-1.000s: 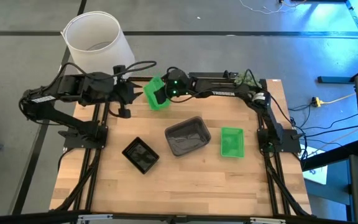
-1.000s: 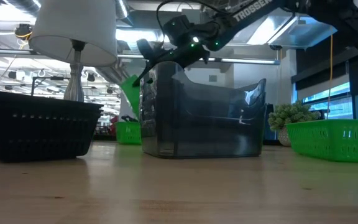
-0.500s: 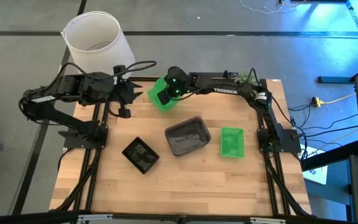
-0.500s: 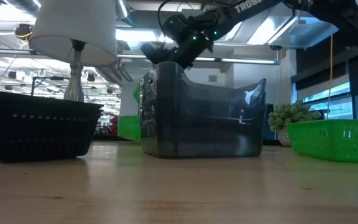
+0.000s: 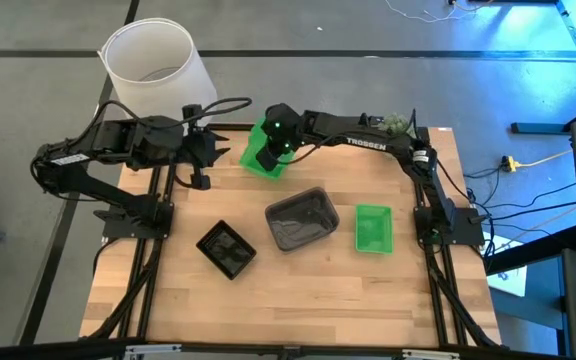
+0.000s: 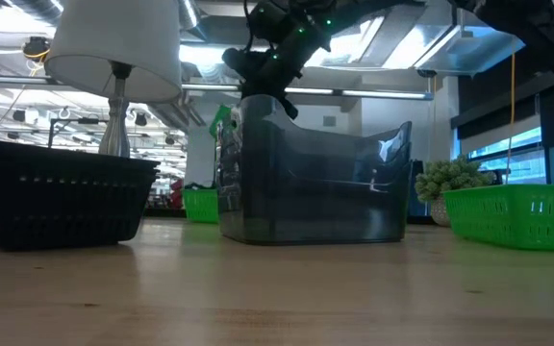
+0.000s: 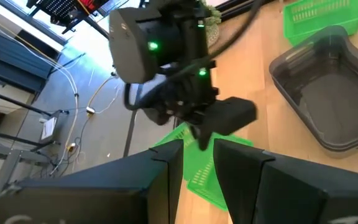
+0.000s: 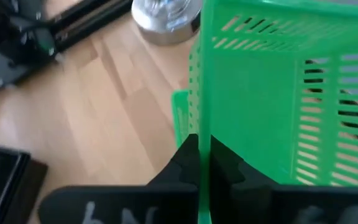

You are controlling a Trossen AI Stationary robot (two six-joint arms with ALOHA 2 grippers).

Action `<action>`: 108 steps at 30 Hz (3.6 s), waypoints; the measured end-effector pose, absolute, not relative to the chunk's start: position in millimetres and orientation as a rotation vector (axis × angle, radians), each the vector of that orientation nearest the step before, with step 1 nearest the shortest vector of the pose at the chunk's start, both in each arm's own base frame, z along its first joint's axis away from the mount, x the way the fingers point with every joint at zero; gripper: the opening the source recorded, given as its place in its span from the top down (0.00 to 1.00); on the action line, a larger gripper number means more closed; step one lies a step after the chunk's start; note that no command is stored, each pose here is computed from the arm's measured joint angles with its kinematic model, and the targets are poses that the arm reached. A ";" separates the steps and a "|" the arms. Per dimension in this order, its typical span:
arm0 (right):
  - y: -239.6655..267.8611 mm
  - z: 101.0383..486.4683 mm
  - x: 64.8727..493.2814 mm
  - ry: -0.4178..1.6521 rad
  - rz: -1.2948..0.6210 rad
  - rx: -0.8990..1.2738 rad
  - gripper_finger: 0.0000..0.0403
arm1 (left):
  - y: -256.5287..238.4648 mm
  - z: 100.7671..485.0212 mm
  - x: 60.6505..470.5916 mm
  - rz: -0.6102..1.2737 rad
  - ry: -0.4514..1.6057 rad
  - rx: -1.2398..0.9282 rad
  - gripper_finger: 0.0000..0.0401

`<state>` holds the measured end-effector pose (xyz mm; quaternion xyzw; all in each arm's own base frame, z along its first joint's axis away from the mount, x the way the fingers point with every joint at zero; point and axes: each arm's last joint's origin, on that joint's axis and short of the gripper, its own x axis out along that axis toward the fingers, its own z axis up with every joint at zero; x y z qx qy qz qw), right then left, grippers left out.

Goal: Stack baskets by color
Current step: Stack the right green bin on top of the left green bin

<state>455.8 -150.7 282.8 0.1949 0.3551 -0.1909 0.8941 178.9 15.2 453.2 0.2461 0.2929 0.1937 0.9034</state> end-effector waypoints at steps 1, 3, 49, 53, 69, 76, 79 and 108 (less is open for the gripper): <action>-147.2 281.5 456.1 0.752 -0.395 0.398 1.00 | 15.2 453.2 178.9 0.400 0.605 0.508 0.79; -142.8 276.5 459.0 0.771 -0.408 0.361 1.00 | 15.2 453.3 178.9 0.401 0.605 0.508 0.79; -142.7 234.8 473.3 0.883 -0.238 0.251 0.80 | 15.3 453.3 178.9 0.411 0.600 0.485 0.79; -140.6 232.9 471.1 0.917 -0.174 0.236 0.80 | 15.3 453.3 178.9 0.411 0.600 0.485 0.79; -147.3 214.3 473.6 0.958 -0.179 0.232 0.90 | 15.4 453.2 179.0 0.411 0.601 0.489 0.79; -147.7 212.6 473.5 0.965 -0.182 0.231 0.99 | 15.4 453.2 179.0 0.411 0.601 0.490 0.79; -145.6 214.1 473.8 0.963 -0.179 0.225 0.99 | 15.4 453.2 179.0 0.410 0.601 0.490 0.79; -145.7 214.5 471.7 0.992 -0.180 0.129 0.73 | 15.4 453.2 179.0 0.412 0.600 0.485 0.79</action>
